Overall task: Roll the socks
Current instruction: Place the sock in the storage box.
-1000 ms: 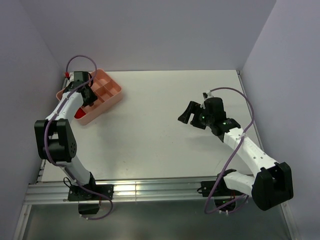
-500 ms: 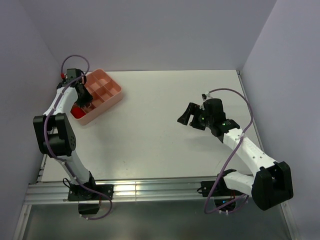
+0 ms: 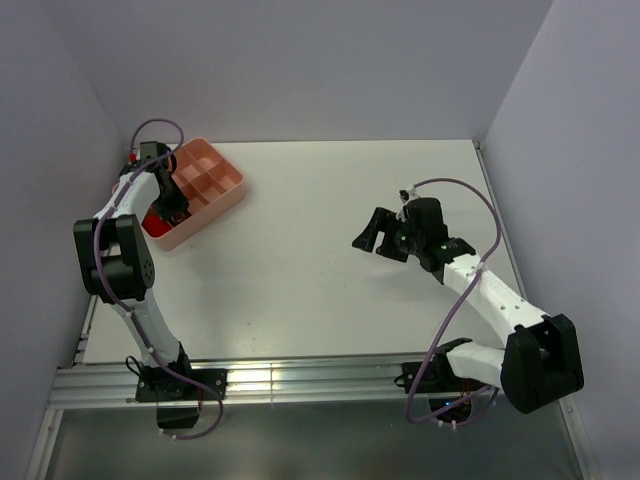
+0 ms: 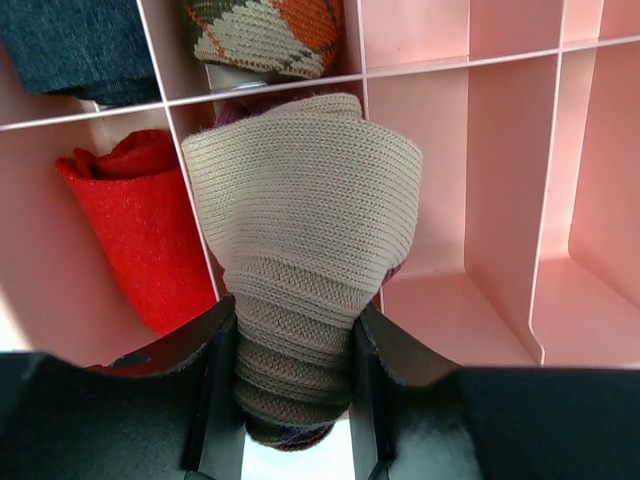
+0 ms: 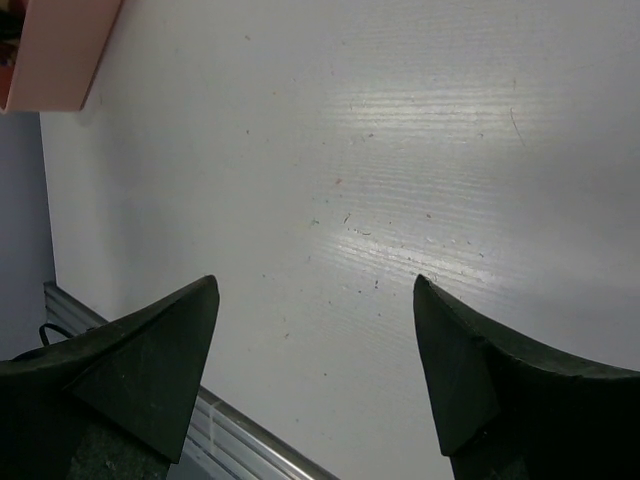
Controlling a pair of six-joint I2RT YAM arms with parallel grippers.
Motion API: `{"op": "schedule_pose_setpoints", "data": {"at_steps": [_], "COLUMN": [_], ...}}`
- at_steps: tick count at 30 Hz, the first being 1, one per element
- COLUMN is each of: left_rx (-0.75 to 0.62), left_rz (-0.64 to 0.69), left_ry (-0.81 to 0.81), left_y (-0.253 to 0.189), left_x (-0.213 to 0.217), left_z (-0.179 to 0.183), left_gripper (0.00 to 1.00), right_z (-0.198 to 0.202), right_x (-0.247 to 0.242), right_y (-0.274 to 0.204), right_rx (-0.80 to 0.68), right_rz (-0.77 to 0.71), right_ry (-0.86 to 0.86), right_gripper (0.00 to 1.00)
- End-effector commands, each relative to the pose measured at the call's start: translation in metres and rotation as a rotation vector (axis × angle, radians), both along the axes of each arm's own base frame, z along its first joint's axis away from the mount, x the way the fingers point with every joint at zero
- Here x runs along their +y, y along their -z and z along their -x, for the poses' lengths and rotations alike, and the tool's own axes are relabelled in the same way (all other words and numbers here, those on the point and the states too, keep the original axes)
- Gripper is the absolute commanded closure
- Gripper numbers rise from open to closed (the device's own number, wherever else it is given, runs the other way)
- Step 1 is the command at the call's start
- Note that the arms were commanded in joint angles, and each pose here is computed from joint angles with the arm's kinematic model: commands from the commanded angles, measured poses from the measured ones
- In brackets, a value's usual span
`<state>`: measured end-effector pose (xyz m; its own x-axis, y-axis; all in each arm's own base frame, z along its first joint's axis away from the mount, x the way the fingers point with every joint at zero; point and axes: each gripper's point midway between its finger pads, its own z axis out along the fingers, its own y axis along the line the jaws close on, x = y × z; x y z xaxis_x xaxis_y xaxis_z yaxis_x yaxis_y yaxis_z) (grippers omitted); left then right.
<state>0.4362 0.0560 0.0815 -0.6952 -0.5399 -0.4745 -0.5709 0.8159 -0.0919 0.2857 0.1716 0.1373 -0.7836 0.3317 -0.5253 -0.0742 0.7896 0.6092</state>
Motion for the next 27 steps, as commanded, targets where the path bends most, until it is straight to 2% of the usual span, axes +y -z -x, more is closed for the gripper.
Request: {"op": "schedule_pose_setpoints", "data": {"at_steps": [1,4,9,10,12,20,23,27], "left_rx": [-0.039,-0.039,-0.055,-0.057,-0.059,-0.075,-0.087,-0.11], "left_rz": [-0.048,-0.052,-0.052,-0.057,-0.058,-0.064,-0.062,-0.067], "left_ry": [-0.009,-0.004,-0.017,-0.021,-0.021,-0.034,-0.039,-0.042], "left_y": [-0.006,0.0,-0.004,-0.005,-0.007,-0.015,-0.02,-0.031], "left_x": [0.012,0.011,0.012,0.013,0.013,0.014,0.014,0.014], "left_z": [-0.013,-0.014,-0.013,-0.012,-0.012,-0.008,-0.007,-0.007], "left_gripper": [0.94,0.89,0.71,0.62,0.57,0.52,0.41,0.39], "right_z": [-0.003,-0.002,0.0,0.0,0.0,0.001,0.001,0.001], "right_x": [0.004,0.005,0.005,0.005,0.006,0.008,0.008,0.01], "right_y": [-0.002,-0.001,0.002,0.002,0.003,0.004,0.004,0.004], "right_rx": [-0.028,-0.028,-0.022,-0.022,-0.02,-0.012,-0.008,-0.008], "right_rz": [-0.014,-0.016,-0.013,-0.015,-0.016,-0.025,-0.024,-0.032], "right_ry": [-0.026,-0.035,-0.041,-0.041,-0.045,-0.059,-0.059,-0.066], "right_gripper": [0.15,0.15,0.15,0.15,0.15,0.15,0.15,0.16]}}
